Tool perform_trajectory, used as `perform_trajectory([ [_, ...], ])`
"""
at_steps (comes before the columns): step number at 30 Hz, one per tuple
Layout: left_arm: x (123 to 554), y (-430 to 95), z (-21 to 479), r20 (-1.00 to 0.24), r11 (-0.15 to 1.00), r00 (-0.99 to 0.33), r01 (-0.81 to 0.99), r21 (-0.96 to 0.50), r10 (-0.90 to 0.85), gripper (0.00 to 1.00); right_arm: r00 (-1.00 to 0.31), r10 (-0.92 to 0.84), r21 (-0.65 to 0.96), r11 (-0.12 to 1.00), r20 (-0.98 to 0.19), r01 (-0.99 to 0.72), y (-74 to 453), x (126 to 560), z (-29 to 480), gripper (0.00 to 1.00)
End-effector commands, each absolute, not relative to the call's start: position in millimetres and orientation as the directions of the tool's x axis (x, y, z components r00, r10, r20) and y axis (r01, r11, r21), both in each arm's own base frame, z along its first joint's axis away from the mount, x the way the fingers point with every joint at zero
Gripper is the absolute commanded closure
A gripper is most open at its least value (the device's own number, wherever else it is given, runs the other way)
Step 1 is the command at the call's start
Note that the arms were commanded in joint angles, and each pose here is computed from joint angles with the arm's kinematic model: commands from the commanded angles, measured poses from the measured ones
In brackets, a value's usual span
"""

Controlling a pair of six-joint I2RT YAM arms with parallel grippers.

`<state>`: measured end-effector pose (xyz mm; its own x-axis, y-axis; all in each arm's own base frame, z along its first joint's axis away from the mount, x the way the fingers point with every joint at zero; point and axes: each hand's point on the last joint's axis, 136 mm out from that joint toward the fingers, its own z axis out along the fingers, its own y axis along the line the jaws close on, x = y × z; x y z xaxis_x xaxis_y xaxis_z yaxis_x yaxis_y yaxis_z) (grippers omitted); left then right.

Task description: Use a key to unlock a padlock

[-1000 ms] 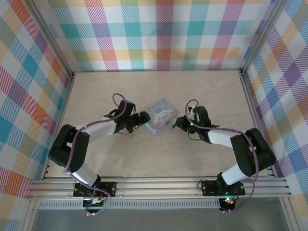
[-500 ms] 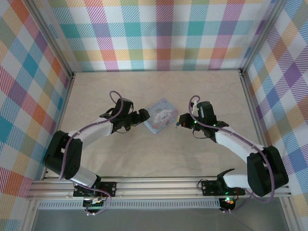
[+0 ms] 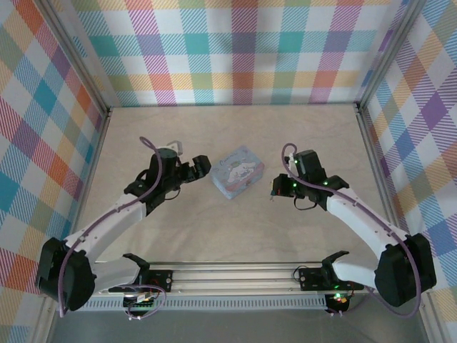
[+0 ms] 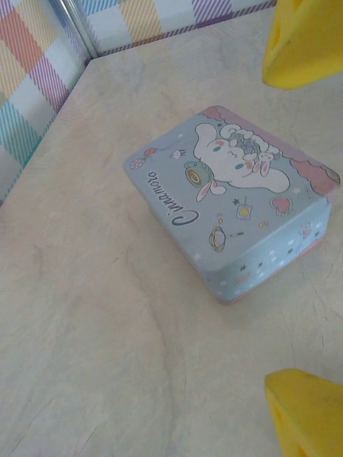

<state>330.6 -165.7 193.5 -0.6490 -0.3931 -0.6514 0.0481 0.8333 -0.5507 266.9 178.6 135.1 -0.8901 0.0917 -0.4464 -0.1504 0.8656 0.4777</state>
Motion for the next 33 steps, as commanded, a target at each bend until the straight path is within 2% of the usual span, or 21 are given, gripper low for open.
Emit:
perform_trajectory([
  [1,333,-142,216,-0.751,0.87,-0.532,0.053,-0.491,-0.392,0.0,-0.909,0.041,0.441,0.883,-0.414,-0.161,179,249,135,1.0],
  [9,321,-120,234,-0.806,0.889,-0.439,0.036,-0.457,-0.397,0.0,-0.948,-0.026,0.364,0.92,-0.316,-0.146,177,224,103,1.0],
  [25,317,-119,237,-0.804,0.888,-0.446,0.04,-0.457,-0.394,0.0,-0.975,-0.134,0.285,0.941,-0.175,-0.18,197,211,51,1.0],
  [33,316,-118,237,-0.804,0.892,-0.453,0.039,-0.45,-0.385,0.0,-0.977,-0.155,0.288,0.938,-0.144,-0.191,204,211,40,1.0],
])
